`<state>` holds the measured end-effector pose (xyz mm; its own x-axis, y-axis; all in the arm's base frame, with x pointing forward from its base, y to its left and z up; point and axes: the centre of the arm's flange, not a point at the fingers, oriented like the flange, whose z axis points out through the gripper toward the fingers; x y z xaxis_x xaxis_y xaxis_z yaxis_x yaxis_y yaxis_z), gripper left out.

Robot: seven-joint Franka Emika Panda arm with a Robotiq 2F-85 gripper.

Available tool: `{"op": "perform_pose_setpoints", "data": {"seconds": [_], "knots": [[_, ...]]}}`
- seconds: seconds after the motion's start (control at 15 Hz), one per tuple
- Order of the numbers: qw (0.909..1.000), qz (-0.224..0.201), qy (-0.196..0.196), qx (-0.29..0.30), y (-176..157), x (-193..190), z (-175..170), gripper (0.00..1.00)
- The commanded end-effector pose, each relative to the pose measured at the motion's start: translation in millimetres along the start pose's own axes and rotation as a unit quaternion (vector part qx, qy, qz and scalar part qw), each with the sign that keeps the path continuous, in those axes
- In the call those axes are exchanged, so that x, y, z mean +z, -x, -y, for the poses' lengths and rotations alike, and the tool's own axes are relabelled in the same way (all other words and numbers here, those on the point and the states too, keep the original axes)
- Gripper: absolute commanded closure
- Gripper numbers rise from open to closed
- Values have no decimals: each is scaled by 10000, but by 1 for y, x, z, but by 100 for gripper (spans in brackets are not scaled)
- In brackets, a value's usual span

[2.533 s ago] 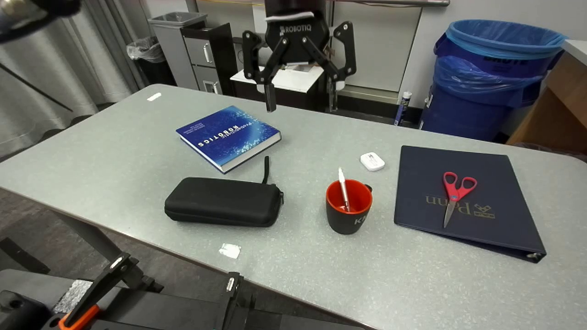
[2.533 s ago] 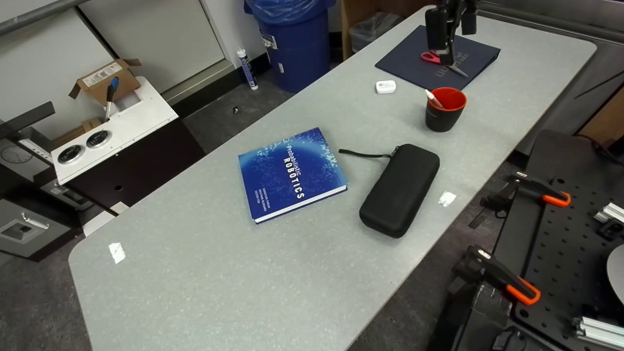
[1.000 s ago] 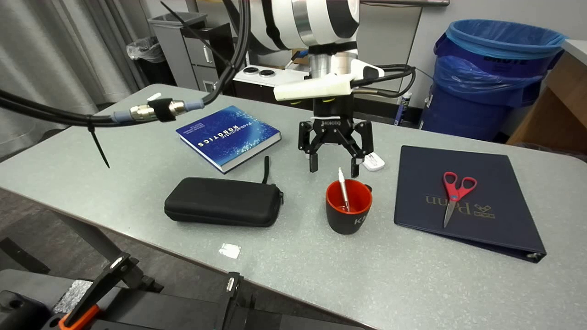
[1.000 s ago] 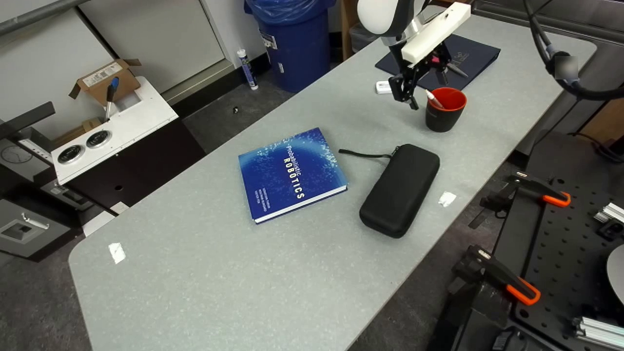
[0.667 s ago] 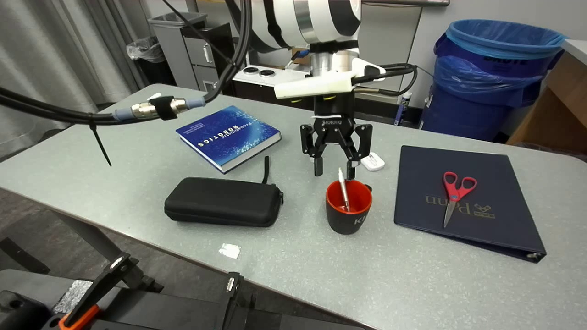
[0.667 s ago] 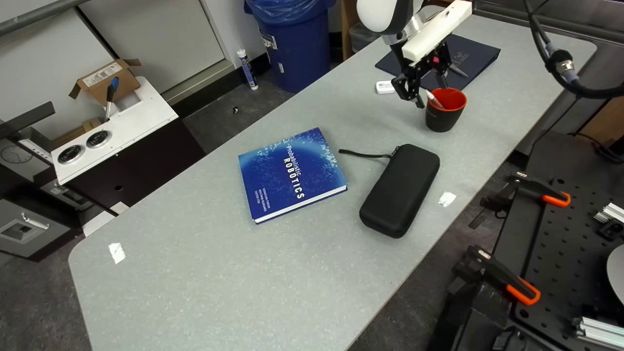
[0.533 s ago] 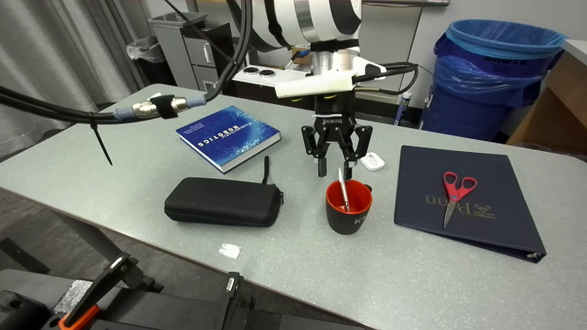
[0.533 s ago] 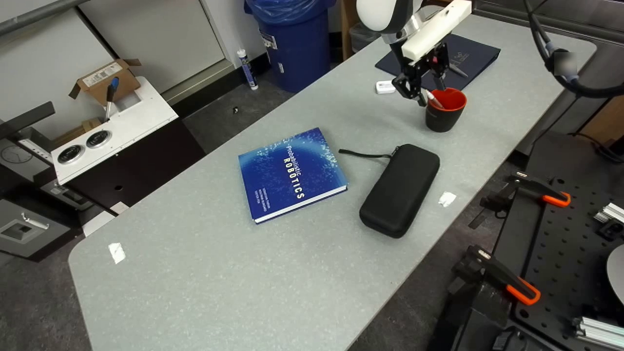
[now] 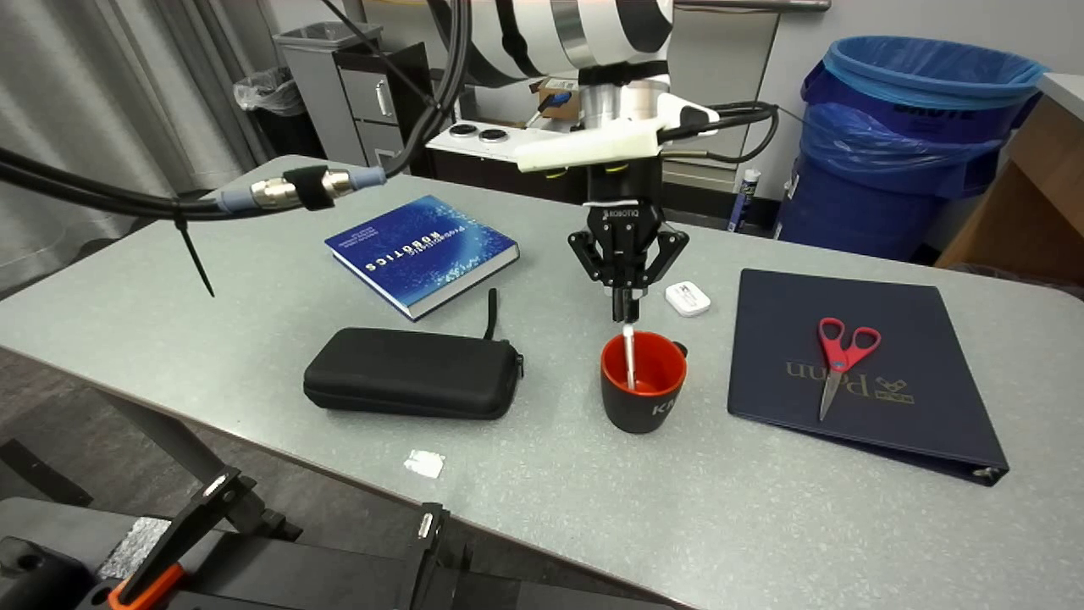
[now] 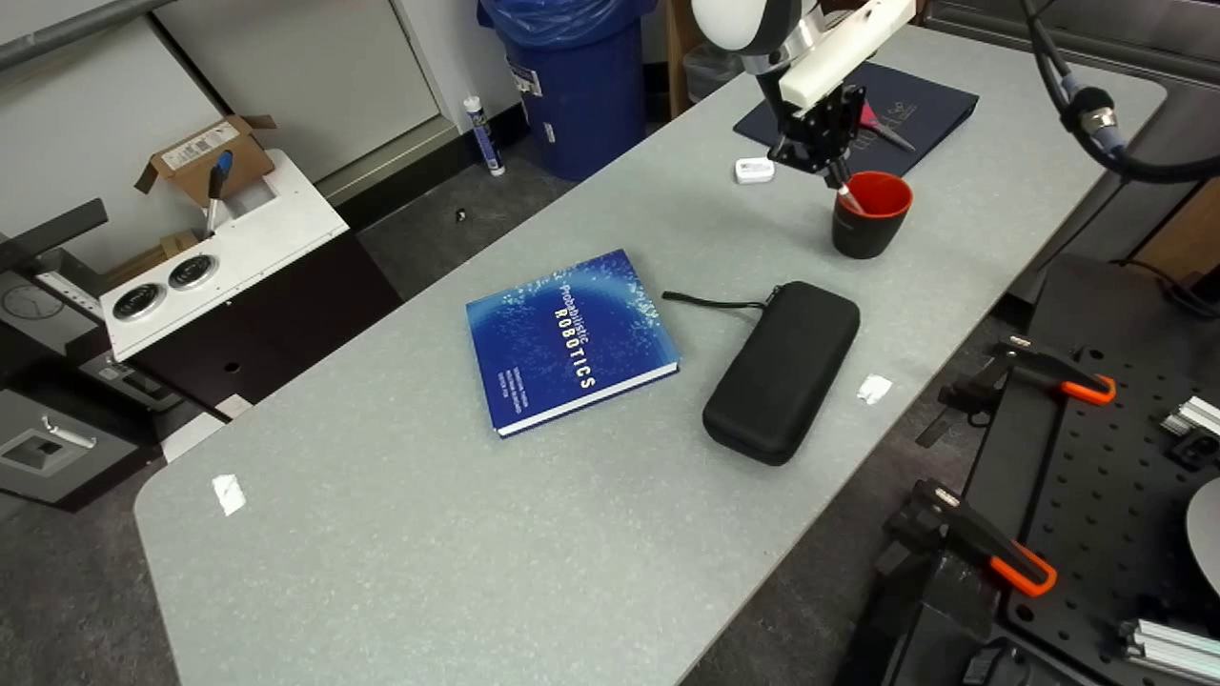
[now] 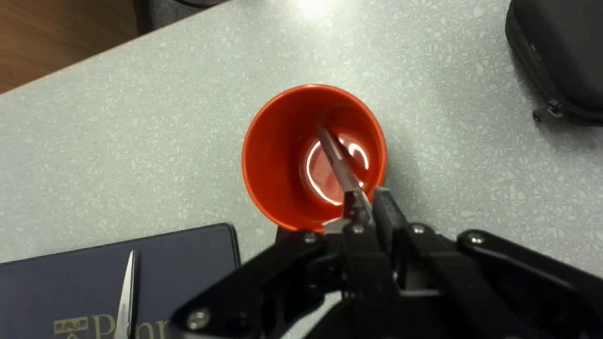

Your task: Take the marker from the black cup and put it on the table

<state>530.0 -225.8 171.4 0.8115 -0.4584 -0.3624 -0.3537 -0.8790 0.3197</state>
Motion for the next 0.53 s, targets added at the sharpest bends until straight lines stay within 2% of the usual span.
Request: {"op": "perform_pose_setpoints", "data": {"seconds": [0.0, 0.27, 0.47], "knots": [[10000, -66, 13, 54, -8, -2, -3, 99], [9998, -175, -5, 8, 22, -17, -15, 98], [9982, -582, -102, -49, 68, -47, -35, 98]]}}
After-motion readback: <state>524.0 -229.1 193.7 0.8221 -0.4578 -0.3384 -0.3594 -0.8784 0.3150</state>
